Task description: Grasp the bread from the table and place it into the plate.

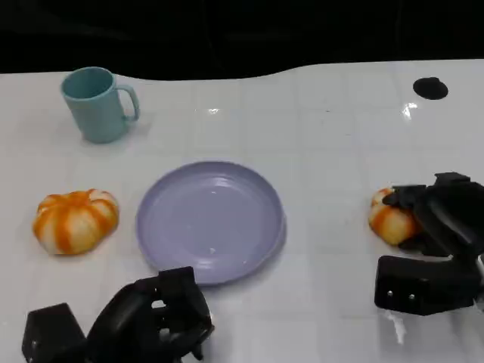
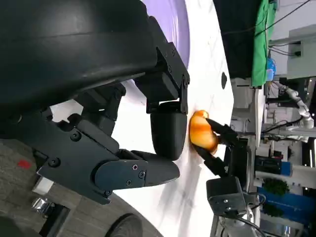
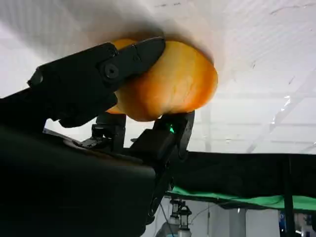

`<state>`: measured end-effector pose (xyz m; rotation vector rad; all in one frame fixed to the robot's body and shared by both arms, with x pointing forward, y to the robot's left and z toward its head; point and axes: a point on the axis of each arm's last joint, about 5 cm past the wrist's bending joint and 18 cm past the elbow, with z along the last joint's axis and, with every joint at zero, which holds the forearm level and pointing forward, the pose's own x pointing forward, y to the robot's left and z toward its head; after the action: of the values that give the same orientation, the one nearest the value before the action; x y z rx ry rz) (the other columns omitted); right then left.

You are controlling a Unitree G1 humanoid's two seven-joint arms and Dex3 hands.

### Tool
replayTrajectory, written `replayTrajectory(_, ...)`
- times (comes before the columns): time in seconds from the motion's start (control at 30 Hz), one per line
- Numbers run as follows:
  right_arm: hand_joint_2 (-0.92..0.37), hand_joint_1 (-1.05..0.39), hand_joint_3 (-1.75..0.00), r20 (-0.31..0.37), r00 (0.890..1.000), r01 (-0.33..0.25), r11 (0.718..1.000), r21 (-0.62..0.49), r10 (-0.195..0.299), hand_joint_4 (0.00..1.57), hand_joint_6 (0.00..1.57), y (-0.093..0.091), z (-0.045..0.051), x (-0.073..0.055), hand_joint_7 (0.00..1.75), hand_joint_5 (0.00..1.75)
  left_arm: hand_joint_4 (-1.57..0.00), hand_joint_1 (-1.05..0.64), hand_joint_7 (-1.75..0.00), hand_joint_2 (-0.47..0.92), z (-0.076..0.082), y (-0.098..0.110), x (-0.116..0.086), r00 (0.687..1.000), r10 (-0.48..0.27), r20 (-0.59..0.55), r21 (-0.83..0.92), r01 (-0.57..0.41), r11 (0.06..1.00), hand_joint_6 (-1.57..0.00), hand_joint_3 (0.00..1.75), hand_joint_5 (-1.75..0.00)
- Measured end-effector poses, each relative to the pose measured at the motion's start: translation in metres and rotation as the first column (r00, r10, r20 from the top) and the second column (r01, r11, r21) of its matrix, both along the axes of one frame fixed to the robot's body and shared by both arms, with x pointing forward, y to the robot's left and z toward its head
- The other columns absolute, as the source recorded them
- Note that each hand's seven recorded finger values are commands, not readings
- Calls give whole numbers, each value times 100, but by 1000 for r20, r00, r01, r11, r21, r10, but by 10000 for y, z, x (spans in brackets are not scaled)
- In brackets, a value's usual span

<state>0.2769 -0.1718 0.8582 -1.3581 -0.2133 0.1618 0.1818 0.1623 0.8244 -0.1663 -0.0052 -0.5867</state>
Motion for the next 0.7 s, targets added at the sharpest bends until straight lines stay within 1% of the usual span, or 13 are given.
replayTrajectory(0.03, -92, -19, -5, 4, 1000, 4, 1000, 5, -4, 83, 71, 0, -7, -2, 153, 175, -79, -51, -138, 64, 0, 0, 0, 1000, 0, 0, 0, 0, 1000, -77, 67, -175)
replayTrajectory(0.1, -91, -16, -5, 14, 1000, 7, 1000, 20, -8, 84, 71, 4, -27, -11, 159, 175, -79, -51, -138, 65, -1, -1, -1, 1000, -1, 0, 0, 1, 1000, -77, 68, -175)
replayTrajectory(0.17, -90, -8, -4, 36, 999, 8, 999, 45, -9, 85, 73, 24, -42, -19, 162, 175, -79, -52, -138, 64, 0, -3, -1, 1000, -1, 2, 1, 1, 1000, -77, 68, -175)
replayTrajectory(0.2, -90, -6, -4, 47, 999, 8, 997, 71, -11, 87, 75, 41, -43, -20, 162, 175, -79, -52, -138, 64, 2, -4, -1, 1000, -2, 6, 1, 2, 1000, -77, 69, -175)
replayTrajectory(0.27, -90, -5, -11, 71, 997, 0, 990, 144, -11, 89, 81, 85, -30, -17, 151, 175, -79, -53, -138, 64, 4, -7, -1, 1000, -3, 10, 2, 3, 1000, -77, 69, -175)
replayTrajectory(0.3, -84, -4, -23, 78, 997, -4, 984, 176, -10, 90, 84, 109, -17, -12, 146, 175, -79, -53, -139, 64, 3, -9, -1, 1000, -4, 10, 2, 4, 1000, -77, 69, -175)
replayTrajectory(0.33, -65, -3, -61, 88, 996, -10, 979, 204, -8, 90, 86, 132, 1, -5, 143, 175, -79, -53, -139, 64, 3, -11, -1, 1000, -5, 9, 3, 5, 1000, -77, 69, -175)
replayTrajectory(0.37, -55, -3, -82, 101, 995, -20, 974, 228, -3, 91, 86, 154, 23, 3, 143, 175, -79, -53, -139, 63, 3, -11, -1, 1000, -5, 9, 3, 5, 1000, -77, 69, -175)
replayTrajectory(0.43, -43, -1, -107, 132, 991, -45, 960, 278, 8, 91, 83, 214, 78, 18, 150, 175, -79, -53, -139, 63, 3, -12, -1, 1000, -6, 9, 3, 6, 1000, -77, 69, -175)
replayTrajectory(0.5, -39, 0, -114, 161, 987, -82, 943, 322, 31, 93, 82, 284, 137, 25, 155, 175, -79, -53, -139, 64, 3, -12, -1, 1000, -6, 9, 4, 6, 1000, -77, 69, -175)
replayTrajectory(0.57, -37, -1, -119, 183, 982, -118, 924, 364, 53, 92, 80, 365, 186, 19, 159, 175, -79, -52, -139, 63, 3, -13, -1, 1000, -6, 9, 6, 6, 1000, -76, 69, -175)
replayTrajectory(0.6, -37, -1, -120, 190, 980, -136, 915, 381, 67, 92, 80, 407, 210, 13, 159, 175, -79, -52, -139, 63, 3, -13, -1, 1000, -6, 9, 6, 5, 1000, -76, 69, -175)
replayTrajectory(0.7, -33, -2, -132, 204, 974, -179, 887, 425, 98, 95, 79, 527, 265, -7, 164, 175, -79, -51, -139, 63, 0, -11, -2, 1000, -4, 7, 3, 4, 1000, -76, 70, -175)
